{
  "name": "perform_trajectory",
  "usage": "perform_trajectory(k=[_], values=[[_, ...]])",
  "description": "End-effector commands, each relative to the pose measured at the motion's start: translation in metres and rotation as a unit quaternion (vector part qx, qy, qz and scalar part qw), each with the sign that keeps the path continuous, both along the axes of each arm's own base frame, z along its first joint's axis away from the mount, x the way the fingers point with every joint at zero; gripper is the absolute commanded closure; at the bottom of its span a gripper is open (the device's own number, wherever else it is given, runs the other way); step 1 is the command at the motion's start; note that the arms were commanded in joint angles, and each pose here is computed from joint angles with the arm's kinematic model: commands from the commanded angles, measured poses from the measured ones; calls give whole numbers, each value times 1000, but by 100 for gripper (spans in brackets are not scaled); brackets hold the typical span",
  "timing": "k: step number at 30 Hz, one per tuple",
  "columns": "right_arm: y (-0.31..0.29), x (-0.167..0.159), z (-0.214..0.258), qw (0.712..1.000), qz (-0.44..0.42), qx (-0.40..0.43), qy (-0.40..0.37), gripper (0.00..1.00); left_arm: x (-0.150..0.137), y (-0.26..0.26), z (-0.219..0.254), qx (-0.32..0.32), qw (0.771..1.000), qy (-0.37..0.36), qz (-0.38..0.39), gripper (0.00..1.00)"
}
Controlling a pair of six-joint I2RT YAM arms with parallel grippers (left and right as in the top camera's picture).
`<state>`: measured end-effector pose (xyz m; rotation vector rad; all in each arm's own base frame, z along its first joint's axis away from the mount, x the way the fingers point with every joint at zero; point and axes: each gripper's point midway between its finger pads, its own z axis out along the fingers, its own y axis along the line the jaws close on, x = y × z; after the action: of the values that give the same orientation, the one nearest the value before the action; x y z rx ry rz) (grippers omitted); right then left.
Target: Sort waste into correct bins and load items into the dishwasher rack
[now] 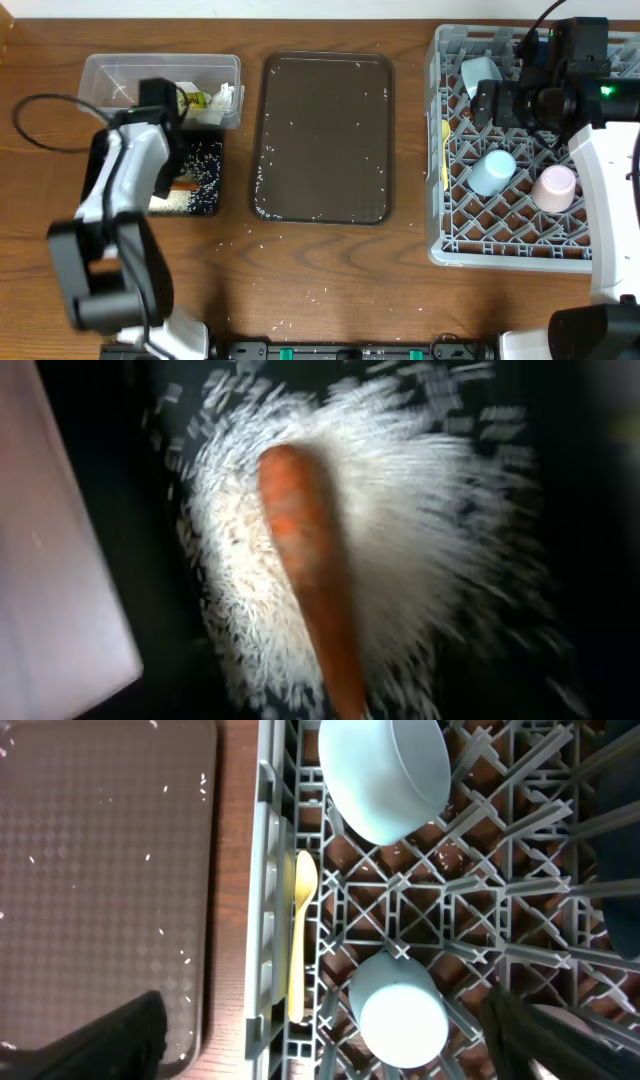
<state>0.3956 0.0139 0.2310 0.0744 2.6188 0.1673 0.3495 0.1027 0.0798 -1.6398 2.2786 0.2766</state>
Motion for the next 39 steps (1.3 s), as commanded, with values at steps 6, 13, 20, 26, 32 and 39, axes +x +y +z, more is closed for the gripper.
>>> perform_trajectory(k=[6, 13, 20, 26, 32, 39], values=[[-3, -14, 36, 999, -8, -2, -45, 12, -2, -23, 136, 18, 976, -156, -153, 9], [-19, -66, 125, 983, -39, -39, -177, 1, -21, -25, 184, 38, 962, -225, -152, 8], [-23, -145, 203, 946, -57, -48, -315, 1, -24, -25, 190, 41, 959, -235, -152, 7], [-22, -209, 234, 918, -60, -45, -390, 1, -23, -25, 189, 41, 960, -233, -152, 7], [-33, -258, 234, 905, -82, -72, -412, 1, -23, -25, 189, 41, 960, -232, -152, 7], [-46, -228, 196, 912, -105, -102, -384, 1, -23, -25, 189, 41, 960, -232, -152, 7]])
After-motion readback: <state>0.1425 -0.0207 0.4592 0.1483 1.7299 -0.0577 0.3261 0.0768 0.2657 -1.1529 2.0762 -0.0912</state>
